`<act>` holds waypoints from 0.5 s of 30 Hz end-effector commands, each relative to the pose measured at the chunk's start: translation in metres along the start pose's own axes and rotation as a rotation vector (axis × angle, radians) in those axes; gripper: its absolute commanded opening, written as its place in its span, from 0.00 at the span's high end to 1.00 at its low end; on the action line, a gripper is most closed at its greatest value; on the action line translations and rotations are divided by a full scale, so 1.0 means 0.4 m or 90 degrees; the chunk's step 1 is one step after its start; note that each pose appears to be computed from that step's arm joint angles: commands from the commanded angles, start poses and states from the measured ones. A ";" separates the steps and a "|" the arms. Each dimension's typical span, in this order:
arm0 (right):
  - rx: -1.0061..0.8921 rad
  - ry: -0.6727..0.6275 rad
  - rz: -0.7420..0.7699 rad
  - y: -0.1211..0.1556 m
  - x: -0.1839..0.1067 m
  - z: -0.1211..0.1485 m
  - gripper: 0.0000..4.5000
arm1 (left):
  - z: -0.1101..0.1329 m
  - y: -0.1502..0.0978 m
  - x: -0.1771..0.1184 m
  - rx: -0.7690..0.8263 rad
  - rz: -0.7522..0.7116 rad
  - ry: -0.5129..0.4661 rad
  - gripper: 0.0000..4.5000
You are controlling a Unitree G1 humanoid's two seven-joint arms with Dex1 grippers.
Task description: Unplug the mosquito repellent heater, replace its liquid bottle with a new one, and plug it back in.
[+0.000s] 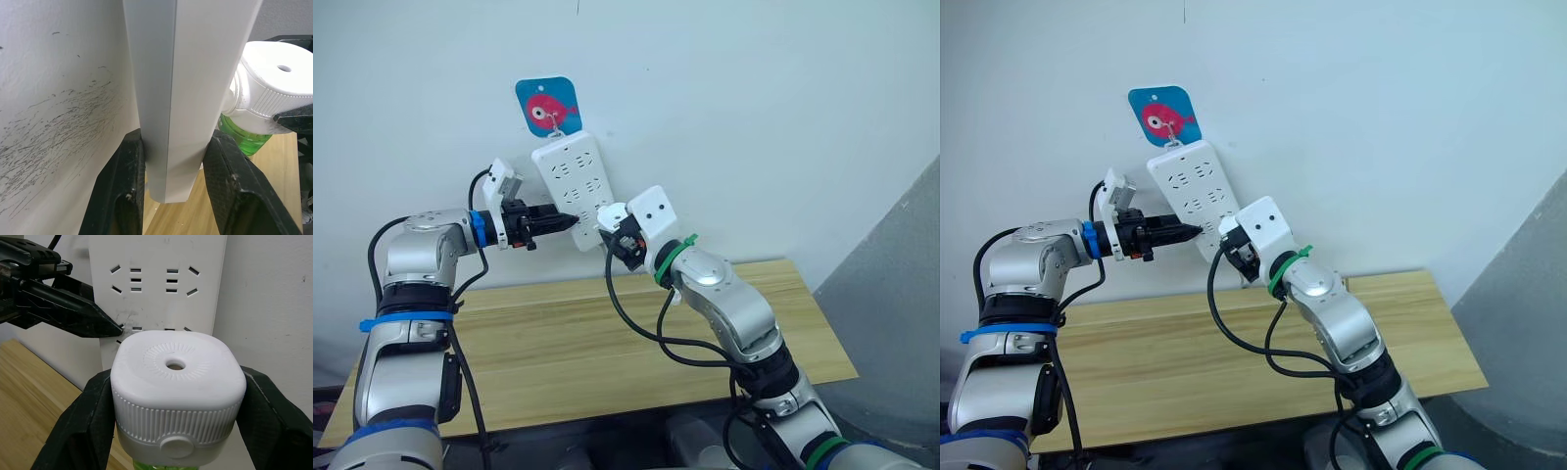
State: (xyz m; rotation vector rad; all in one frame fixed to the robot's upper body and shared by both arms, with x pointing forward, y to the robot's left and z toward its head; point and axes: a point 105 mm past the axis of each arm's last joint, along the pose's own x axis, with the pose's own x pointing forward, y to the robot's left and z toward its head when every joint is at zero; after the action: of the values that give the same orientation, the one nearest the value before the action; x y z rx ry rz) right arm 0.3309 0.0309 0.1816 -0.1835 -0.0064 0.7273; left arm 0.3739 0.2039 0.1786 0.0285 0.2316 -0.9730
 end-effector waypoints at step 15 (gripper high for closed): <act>0.017 -0.016 0.006 0.017 0.050 0.057 0.33 | 0.010 -0.039 0.020 0.016 -0.056 -0.007 0.71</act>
State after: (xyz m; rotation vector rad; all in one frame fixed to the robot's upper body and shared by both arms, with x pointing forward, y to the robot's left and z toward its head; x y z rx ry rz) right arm 0.3402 0.0440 0.1835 -0.1560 0.0371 0.7219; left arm 0.3734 0.2077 0.1758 0.0254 0.2415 -0.9543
